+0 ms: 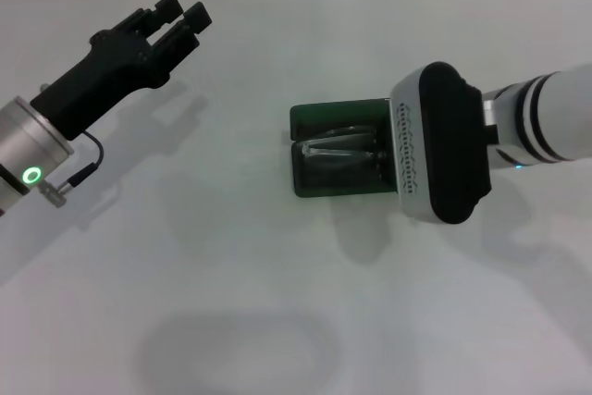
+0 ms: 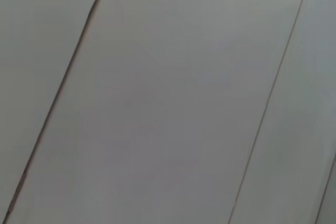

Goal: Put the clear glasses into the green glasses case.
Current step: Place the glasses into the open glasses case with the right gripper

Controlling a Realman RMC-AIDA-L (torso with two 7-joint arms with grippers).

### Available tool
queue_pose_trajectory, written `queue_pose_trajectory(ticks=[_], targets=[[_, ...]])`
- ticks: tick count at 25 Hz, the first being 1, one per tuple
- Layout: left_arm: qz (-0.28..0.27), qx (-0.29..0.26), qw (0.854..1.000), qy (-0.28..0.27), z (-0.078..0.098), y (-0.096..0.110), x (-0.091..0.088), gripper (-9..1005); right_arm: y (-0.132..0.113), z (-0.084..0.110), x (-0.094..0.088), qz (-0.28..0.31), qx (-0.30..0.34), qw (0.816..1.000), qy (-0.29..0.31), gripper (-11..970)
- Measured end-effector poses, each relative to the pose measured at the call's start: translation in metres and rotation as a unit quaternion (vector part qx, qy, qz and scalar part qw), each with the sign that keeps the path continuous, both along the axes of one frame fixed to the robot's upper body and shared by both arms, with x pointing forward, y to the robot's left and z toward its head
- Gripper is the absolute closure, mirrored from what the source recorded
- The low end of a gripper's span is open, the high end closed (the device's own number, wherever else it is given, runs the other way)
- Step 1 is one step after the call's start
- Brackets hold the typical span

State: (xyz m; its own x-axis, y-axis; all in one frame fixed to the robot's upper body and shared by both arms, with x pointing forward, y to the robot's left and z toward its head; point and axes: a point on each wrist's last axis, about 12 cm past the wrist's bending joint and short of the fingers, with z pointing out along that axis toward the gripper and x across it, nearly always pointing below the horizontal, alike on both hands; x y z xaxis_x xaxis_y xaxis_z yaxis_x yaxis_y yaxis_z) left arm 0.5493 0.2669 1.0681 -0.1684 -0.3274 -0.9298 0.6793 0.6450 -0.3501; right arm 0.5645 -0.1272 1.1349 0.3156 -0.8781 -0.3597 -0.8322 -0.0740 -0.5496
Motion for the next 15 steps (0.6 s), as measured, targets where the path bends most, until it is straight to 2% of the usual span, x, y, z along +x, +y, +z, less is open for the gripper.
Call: queue_pose_trajectory(ticks=[7,15], targets=[[0.004,0.008,1.0,0.003,-0.001,0.0,0.002,464,0.006,-0.013,-0.001,0.008,-0.01,0.999,-0.031,825],[0.005,0.011,1.0,0.004,-0.001,0.0,0.003,464,0.007,-0.022,-0.005,0.009,-0.006,0.999,-0.04,822]])
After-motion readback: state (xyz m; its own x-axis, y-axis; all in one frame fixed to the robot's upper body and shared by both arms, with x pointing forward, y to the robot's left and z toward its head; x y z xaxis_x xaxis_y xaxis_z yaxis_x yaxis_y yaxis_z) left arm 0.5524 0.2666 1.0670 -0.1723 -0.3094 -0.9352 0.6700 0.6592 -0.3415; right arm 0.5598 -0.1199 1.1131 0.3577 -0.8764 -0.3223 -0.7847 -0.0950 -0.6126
